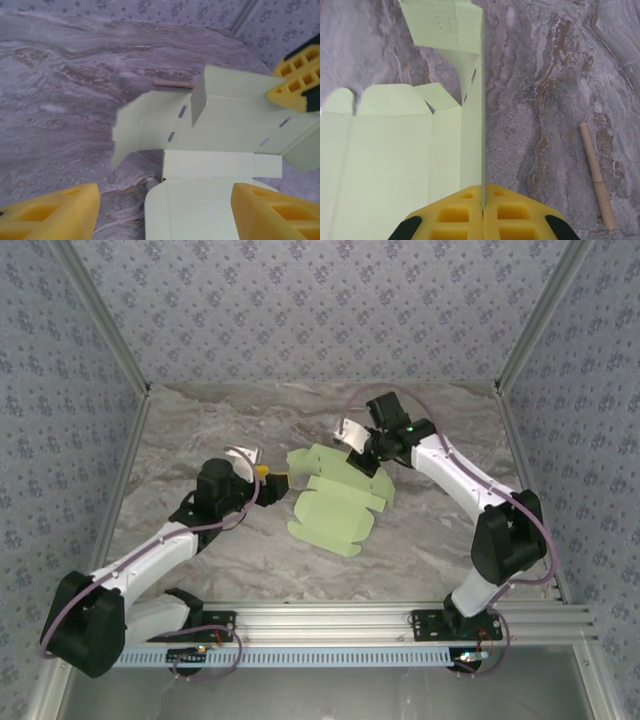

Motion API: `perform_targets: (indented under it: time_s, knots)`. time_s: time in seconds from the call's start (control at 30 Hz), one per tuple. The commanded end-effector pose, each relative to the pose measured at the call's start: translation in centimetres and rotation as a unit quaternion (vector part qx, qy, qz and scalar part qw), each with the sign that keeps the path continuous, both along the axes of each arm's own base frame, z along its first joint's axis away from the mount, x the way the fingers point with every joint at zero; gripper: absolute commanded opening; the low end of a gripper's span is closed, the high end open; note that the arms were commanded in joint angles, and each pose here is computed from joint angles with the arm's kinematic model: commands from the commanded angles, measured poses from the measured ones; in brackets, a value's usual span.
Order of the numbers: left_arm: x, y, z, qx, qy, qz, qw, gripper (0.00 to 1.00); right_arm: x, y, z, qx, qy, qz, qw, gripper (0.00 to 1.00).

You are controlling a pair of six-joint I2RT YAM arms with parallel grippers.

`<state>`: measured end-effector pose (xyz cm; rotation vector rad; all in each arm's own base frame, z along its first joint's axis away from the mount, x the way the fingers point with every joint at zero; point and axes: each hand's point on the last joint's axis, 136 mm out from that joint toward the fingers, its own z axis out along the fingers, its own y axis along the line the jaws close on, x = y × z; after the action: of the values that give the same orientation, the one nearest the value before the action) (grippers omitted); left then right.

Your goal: Fold the paper box

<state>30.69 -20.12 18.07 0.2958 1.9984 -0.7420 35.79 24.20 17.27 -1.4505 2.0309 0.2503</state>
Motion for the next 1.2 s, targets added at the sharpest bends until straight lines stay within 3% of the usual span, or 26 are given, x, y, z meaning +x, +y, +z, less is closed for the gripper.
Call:
perform_targets:
  time_s: [0.0,0.33,0.8,1.17]
  knots:
    - [0.2,1.9,-0.9,-0.001,0.017,0.055,0.998,0.70,1.3,0.3,-0.6,-0.049,-0.079,0.021,0.995,0.00]
    - [0.4,4.2,-1.8,0.025,0.008,0.111,0.993,0.71,0.9,1.4,-3.5,-0.084,-0.187,0.044,0.978,0.00]
    - [2.2,3.6,-3.3,0.027,0.021,0.078,0.996,0.72,-0.1,1.4,-0.1,-0.059,-0.337,0.069,0.937,0.00]
    - [4.9,4.0,-5.4,0.069,0.034,0.080,0.994,0.72,0.4,1.0,-1.3,-0.124,-0.421,0.095,0.894,0.00]
